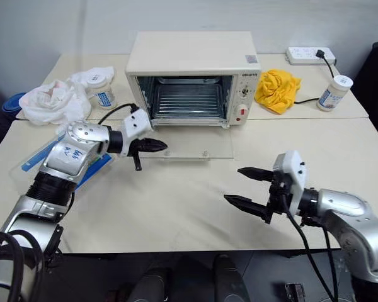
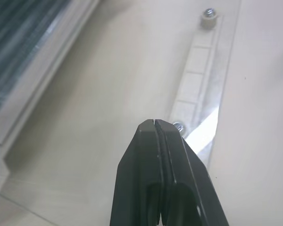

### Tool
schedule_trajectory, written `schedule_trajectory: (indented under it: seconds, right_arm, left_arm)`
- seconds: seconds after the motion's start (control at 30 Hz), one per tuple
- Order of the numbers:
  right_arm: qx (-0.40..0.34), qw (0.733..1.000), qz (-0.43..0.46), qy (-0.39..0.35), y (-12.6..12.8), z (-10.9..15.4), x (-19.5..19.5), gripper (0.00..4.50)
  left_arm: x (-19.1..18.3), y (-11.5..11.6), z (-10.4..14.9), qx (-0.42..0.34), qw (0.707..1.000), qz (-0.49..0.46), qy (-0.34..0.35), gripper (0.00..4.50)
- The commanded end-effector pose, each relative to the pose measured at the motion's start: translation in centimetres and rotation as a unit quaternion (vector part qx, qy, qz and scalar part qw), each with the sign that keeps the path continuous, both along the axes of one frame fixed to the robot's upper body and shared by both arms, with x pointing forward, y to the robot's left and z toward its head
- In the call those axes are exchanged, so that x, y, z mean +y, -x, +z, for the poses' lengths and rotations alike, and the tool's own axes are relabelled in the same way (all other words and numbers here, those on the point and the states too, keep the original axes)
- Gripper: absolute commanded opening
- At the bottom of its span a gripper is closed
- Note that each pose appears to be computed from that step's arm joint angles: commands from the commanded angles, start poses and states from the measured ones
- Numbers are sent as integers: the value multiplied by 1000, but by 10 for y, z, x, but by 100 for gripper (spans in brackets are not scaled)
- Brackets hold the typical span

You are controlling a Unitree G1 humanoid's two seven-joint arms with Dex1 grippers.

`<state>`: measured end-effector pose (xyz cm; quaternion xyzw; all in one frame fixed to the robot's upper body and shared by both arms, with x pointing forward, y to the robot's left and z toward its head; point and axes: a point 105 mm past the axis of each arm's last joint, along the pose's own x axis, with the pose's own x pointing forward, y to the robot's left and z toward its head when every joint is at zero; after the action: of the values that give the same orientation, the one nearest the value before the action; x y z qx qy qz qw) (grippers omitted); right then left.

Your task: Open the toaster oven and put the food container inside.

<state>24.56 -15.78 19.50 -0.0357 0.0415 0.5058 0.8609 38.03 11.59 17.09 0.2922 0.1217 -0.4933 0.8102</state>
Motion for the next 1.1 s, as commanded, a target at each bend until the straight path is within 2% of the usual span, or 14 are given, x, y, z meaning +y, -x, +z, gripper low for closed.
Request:
schedule_trajectory:
  seconds: [0.03, 0.13, 0.3, 0.47, 0.63, 0.7, 0.77, 0.8, 0.9, 0.93, 1.0, 1.1]
  right_arm:
    - [-46, 999, -7, -17, -2, 31, -5, 450]
    - [-60, 998, 2, -17, -6, 42, -4, 450]
    - [-74, 996, 48, -13, -11, 56, 9, 450]
    - [-75, 993, 96, 4, -29, 57, 21, 450]
    - [-82, 987, 135, 17, -48, 56, 31, 450]
    - [-82, 985, 153, 15, -53, 57, 36, 450]
    - [-82, 982, 166, 16, -58, 56, 41, 450]
    - [-82, 981, 173, 17, -60, 55, 43, 450]
    - [-83, 978, 189, 13, -63, 56, 49, 450]
    - [-82, 977, 195, 11, -63, 57, 51, 450]
    - [-77, 976, 205, 10, -64, 57, 53, 450]
    - [-75, 974, 212, 8, -63, 58, 55, 450]
  left_arm:
    - [-7, 4, 0, -15, 1000, 2, -11, 3]
    - [-4, 13, -3, -13, 1000, -1, -18, 3]
    - [24, 44, 26, 13, 997, 45, 53, 3]
    - [81, 118, 39, 70, 984, 117, 118, 157]
    - [122, 165, 41, 71, 957, 231, 161, 315]
    - [145, 179, 42, 56, 938, 294, 176, 380]
    - [172, 189, 44, 39, 906, 370, 201, 436]
    - [187, 194, 44, 28, 885, 413, 211, 447]
    - [229, 208, 34, 43, 803, 543, 243, 447]
    - [235, 210, 28, 51, 785, 568, 242, 447]
    - [236, 208, 22, 53, 771, 587, 241, 447]
    - [246, 195, 12, 45, 732, 628, 259, 447]
